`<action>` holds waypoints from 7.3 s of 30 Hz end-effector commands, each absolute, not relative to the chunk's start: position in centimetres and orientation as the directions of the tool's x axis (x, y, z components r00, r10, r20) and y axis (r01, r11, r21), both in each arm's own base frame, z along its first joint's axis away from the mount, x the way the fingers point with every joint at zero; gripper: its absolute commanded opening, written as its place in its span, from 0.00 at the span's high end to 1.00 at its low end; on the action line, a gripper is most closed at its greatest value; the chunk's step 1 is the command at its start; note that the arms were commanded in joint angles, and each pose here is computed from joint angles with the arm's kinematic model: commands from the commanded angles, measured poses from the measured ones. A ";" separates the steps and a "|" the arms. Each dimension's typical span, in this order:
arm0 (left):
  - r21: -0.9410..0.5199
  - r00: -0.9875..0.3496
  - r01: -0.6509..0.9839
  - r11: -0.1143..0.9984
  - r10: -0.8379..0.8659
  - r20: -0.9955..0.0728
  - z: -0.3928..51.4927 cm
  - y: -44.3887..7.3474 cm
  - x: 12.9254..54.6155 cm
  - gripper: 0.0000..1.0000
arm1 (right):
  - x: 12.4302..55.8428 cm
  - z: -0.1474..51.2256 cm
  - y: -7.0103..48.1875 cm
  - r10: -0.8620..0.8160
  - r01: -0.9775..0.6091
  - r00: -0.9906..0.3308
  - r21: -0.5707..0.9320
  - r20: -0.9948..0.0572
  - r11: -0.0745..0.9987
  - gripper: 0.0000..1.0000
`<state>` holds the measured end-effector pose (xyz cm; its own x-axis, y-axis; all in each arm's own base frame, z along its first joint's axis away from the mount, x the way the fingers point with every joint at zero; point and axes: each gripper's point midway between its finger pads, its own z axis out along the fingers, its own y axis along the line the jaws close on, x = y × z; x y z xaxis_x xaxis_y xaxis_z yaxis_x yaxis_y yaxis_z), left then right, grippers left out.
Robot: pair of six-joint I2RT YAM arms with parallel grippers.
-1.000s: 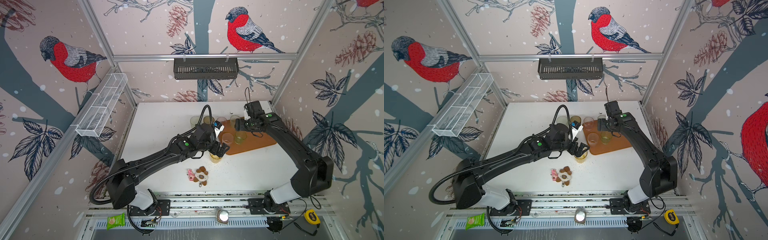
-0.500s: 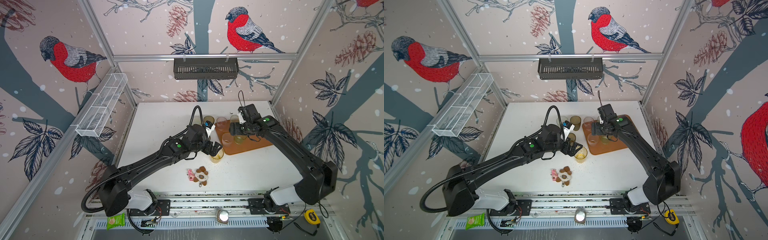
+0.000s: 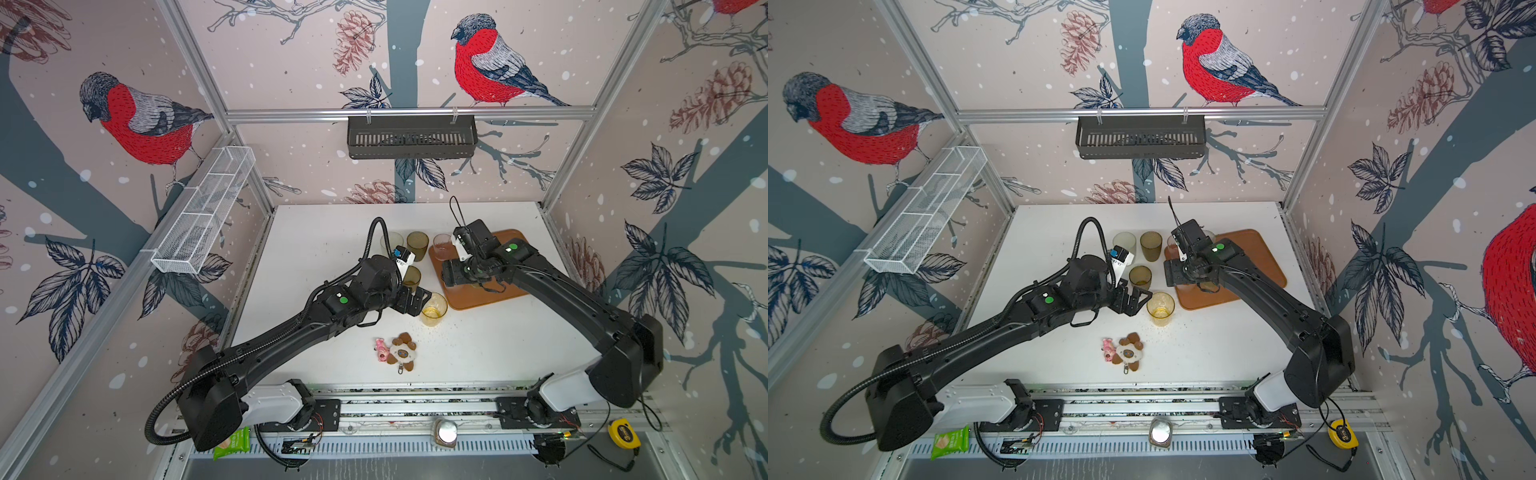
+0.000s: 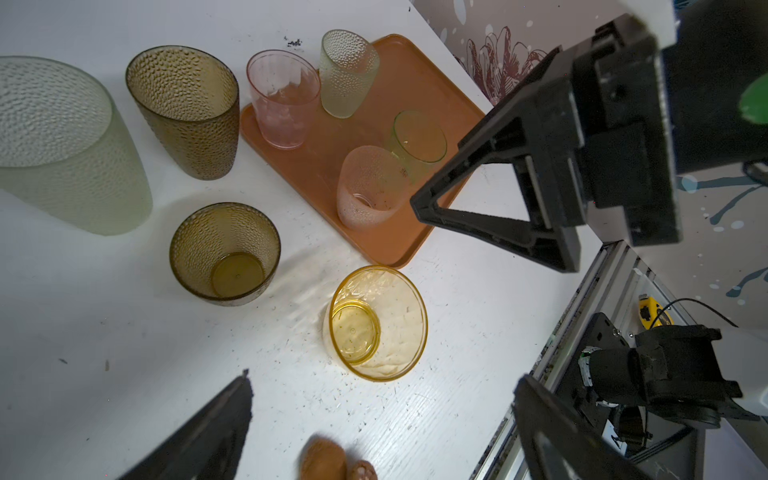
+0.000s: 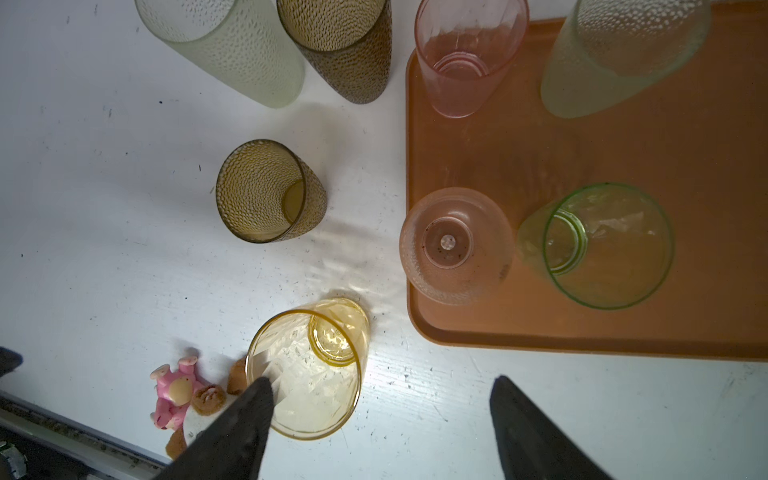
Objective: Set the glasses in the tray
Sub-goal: 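Move the right gripper toward the clear yellow glass beside the tray, then lower the right gripper onto the yellow glass rim and close it, then lift the clear yellow glass off the table with the right gripper, then carry the yellow glass to the tray corner farthest from the robot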
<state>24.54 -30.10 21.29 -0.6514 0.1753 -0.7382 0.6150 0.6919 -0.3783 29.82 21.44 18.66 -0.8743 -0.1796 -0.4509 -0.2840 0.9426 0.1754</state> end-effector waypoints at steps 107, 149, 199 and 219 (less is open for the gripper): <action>-0.396 -0.670 0.568 0.722 0.126 -0.731 20.4 -27.3 22.9 0.02 | 26.0 9.1 22.9 -0.240 -0.277 -0.931 0.105 -0.274 0.955 0.90; -0.388 -0.649 0.576 0.719 0.114 -0.752 21.1 -27.3 23.1 0.03 | 29.1 16.8 20.3 -0.208 -0.253 -0.901 0.070 -0.381 0.965 0.98; -0.366 -0.629 0.621 0.693 0.162 -0.761 21.7 -29.6 24.6 0.02 | 41.2 24.5 6.0 0.044 0.011 -0.832 0.063 -0.553 0.998 0.98; -0.338 -0.618 0.631 0.698 0.189 -0.763 22.2 -31.8 26.8 0.02 | 46.6 22.4 0.6 0.111 0.087 -0.819 0.069 -0.563 0.994 0.98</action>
